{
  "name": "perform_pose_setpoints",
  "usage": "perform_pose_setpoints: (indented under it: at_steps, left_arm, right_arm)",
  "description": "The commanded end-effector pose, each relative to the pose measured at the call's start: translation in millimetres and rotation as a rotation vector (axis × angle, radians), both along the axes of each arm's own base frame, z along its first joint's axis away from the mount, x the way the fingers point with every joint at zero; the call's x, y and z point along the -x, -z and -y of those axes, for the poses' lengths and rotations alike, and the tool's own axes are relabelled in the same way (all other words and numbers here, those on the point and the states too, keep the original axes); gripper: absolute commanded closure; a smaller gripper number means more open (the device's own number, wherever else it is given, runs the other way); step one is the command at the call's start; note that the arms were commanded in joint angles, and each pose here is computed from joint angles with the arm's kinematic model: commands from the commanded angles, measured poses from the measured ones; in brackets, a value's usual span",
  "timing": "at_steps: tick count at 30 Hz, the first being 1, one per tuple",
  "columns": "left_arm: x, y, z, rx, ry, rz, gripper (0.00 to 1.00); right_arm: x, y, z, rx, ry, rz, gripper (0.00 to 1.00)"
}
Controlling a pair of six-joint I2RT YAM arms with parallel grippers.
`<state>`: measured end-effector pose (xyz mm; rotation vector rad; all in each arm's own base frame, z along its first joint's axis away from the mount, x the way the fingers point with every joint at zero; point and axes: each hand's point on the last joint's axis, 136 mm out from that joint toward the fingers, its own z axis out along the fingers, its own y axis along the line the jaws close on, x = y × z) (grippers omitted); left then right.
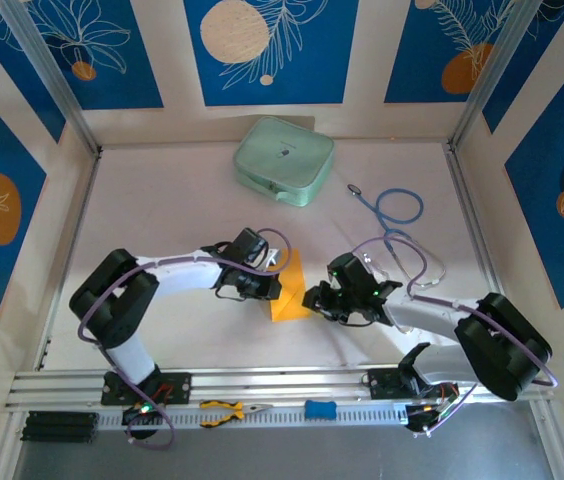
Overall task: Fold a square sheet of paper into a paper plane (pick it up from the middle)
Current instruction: Turn over the paper at the center of the table.
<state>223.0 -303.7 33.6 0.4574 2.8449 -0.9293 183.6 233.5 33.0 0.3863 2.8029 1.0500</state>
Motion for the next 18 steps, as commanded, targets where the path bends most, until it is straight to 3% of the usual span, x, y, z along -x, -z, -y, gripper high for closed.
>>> perform_pose_setpoints:
  at_steps: [1, 7, 18]
  left_arm:
    - [0, 13, -8, -0.035, 0.004, -0.005, 0.96]
    - [12, 31, -16, -0.04, -0.009, -0.048, 0.97]
    - [14, 29, -17, -0.034, -0.007, -0.043, 0.98]
  right_arm:
    - [-4, -5, -9, -0.006, -0.007, 0.0, 0.68]
    - [-2, 1, -10, 0.036, 0.004, -0.029, 0.67]
    - [3, 17, -1, 0.102, 0.05, -0.084, 0.64]
